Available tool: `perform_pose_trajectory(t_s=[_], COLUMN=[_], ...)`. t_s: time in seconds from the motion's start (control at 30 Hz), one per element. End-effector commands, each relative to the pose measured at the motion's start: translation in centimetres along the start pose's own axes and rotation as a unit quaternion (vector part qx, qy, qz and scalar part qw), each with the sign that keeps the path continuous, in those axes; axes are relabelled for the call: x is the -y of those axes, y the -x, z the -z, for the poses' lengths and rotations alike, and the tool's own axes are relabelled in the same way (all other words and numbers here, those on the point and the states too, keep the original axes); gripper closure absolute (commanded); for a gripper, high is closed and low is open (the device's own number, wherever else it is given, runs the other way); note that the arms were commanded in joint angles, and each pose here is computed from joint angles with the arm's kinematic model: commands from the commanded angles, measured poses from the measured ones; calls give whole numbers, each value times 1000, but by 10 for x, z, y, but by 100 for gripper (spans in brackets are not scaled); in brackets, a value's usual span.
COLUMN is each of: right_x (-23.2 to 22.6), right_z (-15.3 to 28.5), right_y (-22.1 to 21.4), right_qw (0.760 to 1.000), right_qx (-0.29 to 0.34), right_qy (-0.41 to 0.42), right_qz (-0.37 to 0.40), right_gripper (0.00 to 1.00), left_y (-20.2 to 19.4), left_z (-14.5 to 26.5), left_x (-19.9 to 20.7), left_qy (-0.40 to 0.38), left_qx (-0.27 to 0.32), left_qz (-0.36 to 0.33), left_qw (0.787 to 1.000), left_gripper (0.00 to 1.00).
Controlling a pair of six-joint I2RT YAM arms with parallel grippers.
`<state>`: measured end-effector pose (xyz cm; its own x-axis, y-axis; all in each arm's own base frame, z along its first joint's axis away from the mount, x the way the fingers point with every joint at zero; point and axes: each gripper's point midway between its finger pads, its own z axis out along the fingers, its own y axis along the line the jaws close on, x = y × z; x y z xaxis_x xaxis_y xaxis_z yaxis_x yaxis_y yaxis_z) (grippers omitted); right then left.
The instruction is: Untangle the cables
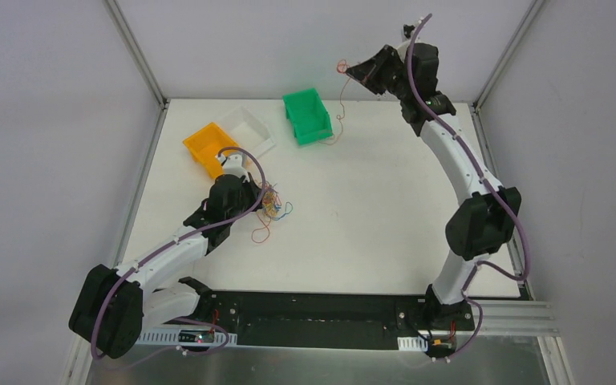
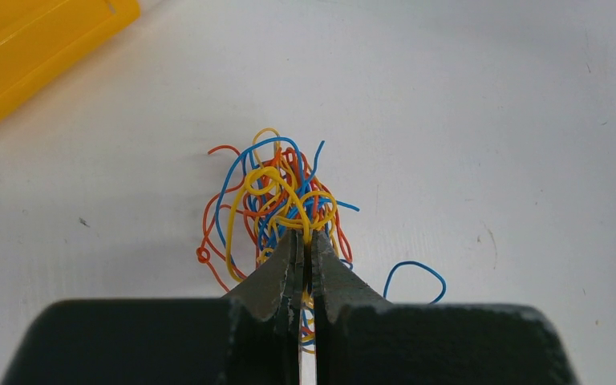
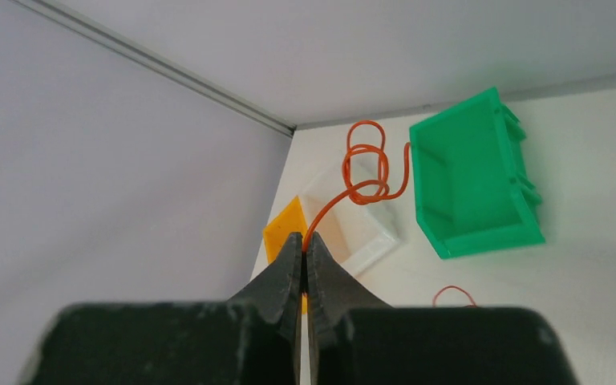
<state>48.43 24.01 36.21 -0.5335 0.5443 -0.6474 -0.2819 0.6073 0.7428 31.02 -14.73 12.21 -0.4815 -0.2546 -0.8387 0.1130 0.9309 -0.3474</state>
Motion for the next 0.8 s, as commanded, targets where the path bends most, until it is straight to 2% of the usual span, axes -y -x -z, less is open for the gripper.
perform_pose_trajectory(t_s=[0.0, 0.17, 0.3, 0.5, 0.77], right_x=[-43, -42, -28, -2, 41], right_z=[-26, -87, -132, -175, -193], right_y=[37, 50, 41, -16, -68], right_qw=[995, 989, 987, 988, 994], right_qx=[53, 83, 85, 58, 28], right_qy=[80, 123, 135, 132, 76], right_qz=[18, 20, 23, 63, 77], right_gripper=[100, 100, 100, 100, 100], left_y=[15, 14, 14, 15, 14], left_z=[-2, -4, -5, -4, -5], left_x=[6, 5, 5, 2, 5], left_qy=[-10, -8, -5, 0, -6], left_qx=[28, 25, 27, 29, 25], left_qz=[-7, -9, -14, -17, -12], left_qw=[1000, 1000, 1000, 999, 1000], left_gripper=[100, 100, 100, 100, 100])
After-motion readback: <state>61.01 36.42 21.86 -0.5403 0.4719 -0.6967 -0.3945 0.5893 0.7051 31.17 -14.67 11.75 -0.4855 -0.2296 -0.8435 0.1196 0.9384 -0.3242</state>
